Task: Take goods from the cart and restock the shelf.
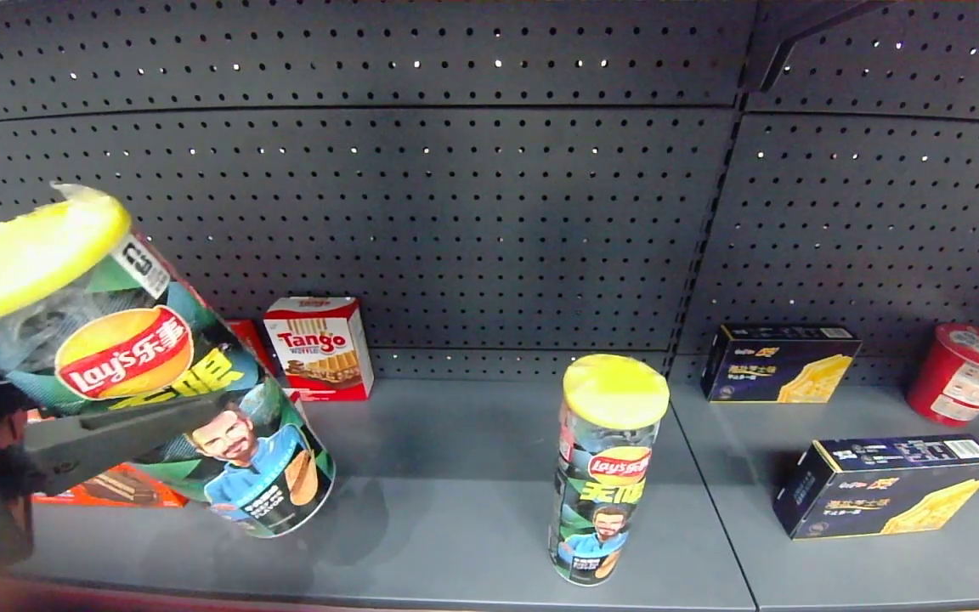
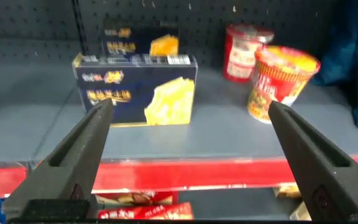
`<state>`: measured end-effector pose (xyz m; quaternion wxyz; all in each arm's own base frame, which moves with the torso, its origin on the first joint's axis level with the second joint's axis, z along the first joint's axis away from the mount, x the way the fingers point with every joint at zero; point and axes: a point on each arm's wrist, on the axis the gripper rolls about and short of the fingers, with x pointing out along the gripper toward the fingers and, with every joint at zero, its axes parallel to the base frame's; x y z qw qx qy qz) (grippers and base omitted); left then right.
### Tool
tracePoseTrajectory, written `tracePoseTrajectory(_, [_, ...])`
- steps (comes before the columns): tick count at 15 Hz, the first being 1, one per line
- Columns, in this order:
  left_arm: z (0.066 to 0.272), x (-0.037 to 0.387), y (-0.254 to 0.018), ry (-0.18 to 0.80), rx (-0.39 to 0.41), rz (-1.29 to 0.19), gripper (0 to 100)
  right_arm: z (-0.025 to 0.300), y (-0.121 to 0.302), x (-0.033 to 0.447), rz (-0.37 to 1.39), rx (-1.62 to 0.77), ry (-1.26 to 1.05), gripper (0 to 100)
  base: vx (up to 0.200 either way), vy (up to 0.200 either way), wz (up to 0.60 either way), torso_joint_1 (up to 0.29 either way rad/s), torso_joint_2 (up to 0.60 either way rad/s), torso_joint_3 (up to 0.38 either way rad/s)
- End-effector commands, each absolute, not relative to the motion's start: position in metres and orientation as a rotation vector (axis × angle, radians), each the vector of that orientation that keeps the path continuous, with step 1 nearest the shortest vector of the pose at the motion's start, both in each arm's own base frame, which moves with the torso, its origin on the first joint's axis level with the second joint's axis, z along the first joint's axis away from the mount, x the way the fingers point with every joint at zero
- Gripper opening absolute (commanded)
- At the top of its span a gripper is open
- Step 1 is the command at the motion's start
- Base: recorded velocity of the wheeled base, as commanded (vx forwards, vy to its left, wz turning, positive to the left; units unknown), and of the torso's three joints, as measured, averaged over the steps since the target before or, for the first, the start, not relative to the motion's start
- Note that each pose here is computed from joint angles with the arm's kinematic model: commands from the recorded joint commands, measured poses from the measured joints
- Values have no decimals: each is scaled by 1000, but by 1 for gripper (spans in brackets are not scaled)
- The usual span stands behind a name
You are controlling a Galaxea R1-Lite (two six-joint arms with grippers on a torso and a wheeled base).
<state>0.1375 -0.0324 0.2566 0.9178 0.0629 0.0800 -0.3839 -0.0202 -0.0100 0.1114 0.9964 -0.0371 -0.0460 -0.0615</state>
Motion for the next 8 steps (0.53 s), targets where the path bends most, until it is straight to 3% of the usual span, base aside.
tracePoseTrajectory(1, [258, 163, -44, 202, 122, -837, 0, 103, -10, -17, -124, -81, -64, 100, 0, 0, 0, 0, 0, 0])
tracePoseTrajectory(4, [267, 187, -63, 216, 124, -877, 0, 92, -9, -15, -123, -111, -30, 100, 0, 0, 0, 0, 0, 0])
tracePoseTrajectory(8, [259, 210, -85, 264, 130, -956, 0, 92, -9, -15, -120, -108, -30, 100, 0, 0, 0, 0, 0, 0])
